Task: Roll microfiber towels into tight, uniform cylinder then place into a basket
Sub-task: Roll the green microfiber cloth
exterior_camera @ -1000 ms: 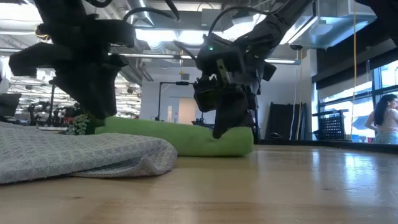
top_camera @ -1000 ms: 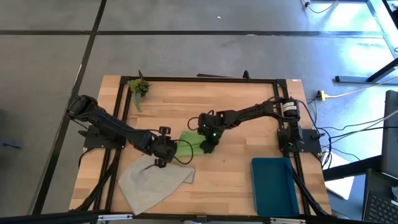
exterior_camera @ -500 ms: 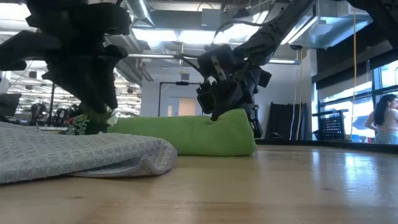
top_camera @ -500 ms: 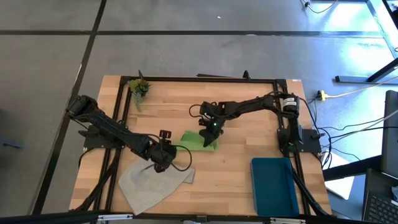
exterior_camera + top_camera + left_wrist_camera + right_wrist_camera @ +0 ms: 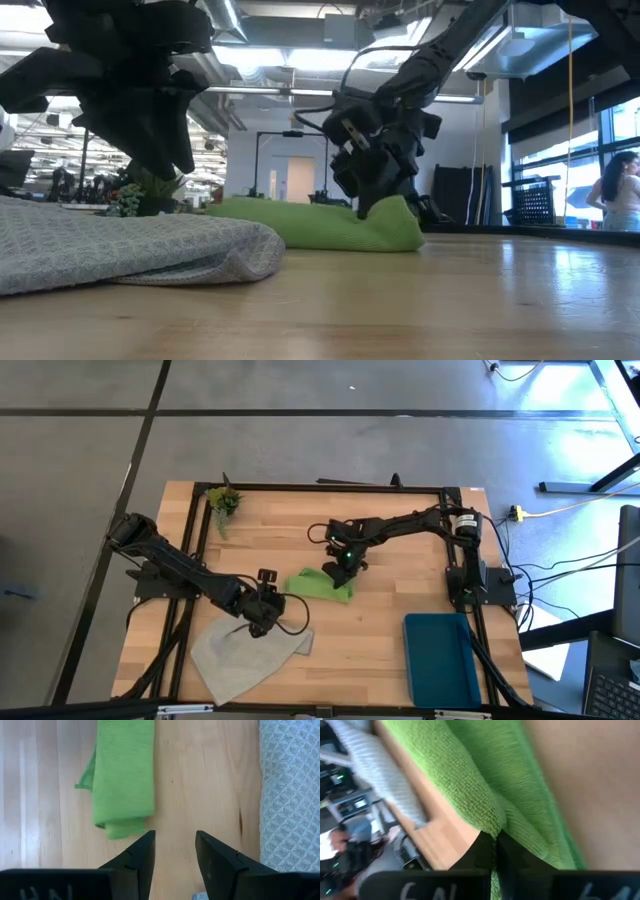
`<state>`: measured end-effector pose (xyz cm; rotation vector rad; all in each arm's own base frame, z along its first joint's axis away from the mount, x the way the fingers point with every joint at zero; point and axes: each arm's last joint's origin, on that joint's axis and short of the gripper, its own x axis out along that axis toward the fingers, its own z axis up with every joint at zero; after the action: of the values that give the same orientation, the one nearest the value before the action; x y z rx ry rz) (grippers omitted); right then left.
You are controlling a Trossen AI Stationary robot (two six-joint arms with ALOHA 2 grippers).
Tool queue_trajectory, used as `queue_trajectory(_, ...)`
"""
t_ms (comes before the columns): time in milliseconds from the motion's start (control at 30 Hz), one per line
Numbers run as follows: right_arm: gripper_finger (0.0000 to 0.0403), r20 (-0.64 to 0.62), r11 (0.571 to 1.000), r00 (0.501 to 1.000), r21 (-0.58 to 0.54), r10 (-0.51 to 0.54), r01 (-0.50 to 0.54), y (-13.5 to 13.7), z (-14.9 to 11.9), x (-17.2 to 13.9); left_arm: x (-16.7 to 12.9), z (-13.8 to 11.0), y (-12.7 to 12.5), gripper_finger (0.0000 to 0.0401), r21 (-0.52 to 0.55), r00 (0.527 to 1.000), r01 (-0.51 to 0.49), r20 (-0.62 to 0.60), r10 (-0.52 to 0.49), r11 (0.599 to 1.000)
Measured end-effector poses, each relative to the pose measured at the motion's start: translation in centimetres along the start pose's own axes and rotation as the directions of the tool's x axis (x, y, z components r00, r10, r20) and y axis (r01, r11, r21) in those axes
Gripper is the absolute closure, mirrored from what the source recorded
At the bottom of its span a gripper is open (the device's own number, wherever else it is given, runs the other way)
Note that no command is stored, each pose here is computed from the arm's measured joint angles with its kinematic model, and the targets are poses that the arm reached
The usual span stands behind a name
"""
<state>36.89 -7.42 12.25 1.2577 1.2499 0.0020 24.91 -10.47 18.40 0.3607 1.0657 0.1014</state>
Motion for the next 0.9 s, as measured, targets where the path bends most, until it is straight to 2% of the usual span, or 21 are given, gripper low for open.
queue_trajectory(133,0.0395,-0.001,1.000,1.000,0.004,-0.013,0.013,-0.2,-0.1,0.0,0.0,0.1,0.0,0.0268,-0.001,1.000,0.000,0.006,0.000,1.000)
queue_trajectory(267,0.0395,0.011,0.999,0.999,0.022,-0.050,0.050,-0.4,-0.1,0.0,0.3,0.8,0.1,0.0268,0.000,0.997,-0.029,0.072,0.028,1.000)
queue_trajectory(433,0.0395,0.021,0.997,0.997,0.029,-0.073,0.072,-0.5,-0.2,0.0,2.8,2.0,0.3,0.0268,-0.003,0.982,-0.068,0.176,0.067,0.998)
queue_trajectory(533,0.0395,0.020,0.996,0.997,0.033,-0.079,0.078,-0.6,-0.2,0.0,4.4,2.1,0.8,0.0268,-0.003,0.980,-0.118,0.162,0.117,0.993)
queue_trajectory(700,0.0395,0.021,0.996,0.996,0.033,-0.086,0.085,-0.5,-0.3,0.0,5.9,2.1,2.8,0.0268,-0.101,0.975,-0.171,0.123,0.183,0.980)
queue_trajectory(800,0.0395,0.023,0.996,0.996,0.029,-0.086,0.085,-0.5,-0.3,0.0,6.5,2.0,3.8,0.0268,-0.133,0.976,-0.180,0.099,0.194,0.975)
queue_trajectory(900,0.0395,0.027,0.996,0.996,0.028,-0.090,0.090,-0.5,-0.3,0.0,7.3,1.8,4.3,0.0268,-0.129,0.985,-0.139,0.083,0.150,0.982)
